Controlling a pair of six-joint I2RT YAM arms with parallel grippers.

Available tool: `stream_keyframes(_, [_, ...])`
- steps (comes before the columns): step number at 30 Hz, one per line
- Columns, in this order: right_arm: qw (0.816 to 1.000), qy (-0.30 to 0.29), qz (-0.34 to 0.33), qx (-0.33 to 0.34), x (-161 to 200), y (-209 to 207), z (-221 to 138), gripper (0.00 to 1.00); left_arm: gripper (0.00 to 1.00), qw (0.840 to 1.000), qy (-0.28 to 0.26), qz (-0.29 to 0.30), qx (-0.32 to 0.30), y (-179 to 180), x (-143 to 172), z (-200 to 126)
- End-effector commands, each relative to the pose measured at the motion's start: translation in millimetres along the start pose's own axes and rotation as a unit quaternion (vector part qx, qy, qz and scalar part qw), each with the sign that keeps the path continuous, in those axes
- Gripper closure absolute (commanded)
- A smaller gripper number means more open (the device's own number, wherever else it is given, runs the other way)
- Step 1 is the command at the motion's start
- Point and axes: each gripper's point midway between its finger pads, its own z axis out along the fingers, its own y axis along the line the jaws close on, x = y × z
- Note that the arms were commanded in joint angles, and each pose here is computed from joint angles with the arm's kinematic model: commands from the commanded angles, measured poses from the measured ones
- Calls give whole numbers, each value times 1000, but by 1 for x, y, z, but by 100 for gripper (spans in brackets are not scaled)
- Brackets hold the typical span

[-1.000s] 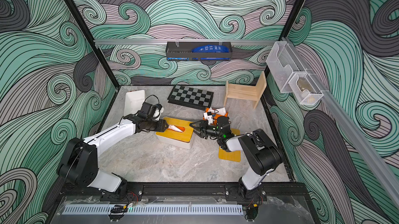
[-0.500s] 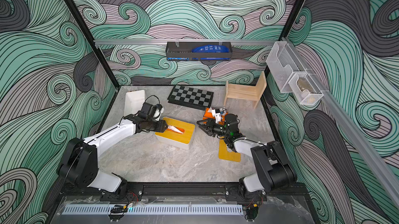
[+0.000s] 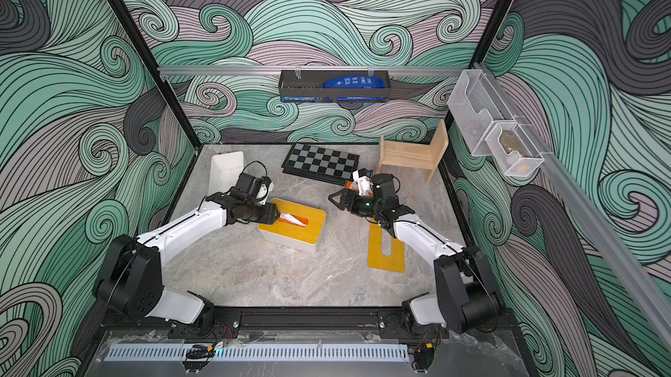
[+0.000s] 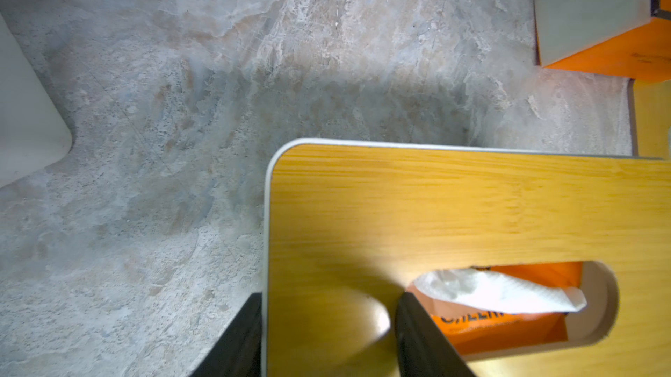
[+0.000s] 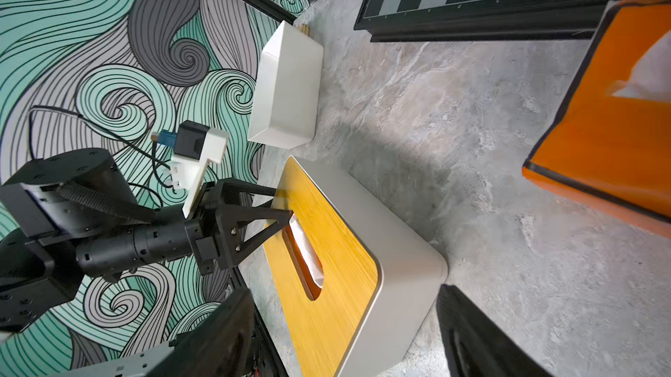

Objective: Put the tissue paper into the tissue box
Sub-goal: Close the box lid on the tissue box.

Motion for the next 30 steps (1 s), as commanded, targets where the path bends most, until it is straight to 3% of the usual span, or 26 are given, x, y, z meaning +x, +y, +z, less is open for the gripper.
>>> stream_keyframes(1, [996,33,-41,66,15,-15,9,13,50,1000,-26,11,11,-8,-15,-17])
stream_keyframes(10, [988,63,-76,120,37,-22,33,6,43,998,-54,15,18,-12,-24,-35])
stream_keyframes(30, [980,96,-90,150,69,-44,39,2,40,999,-27,17,6,-6,-10,-16])
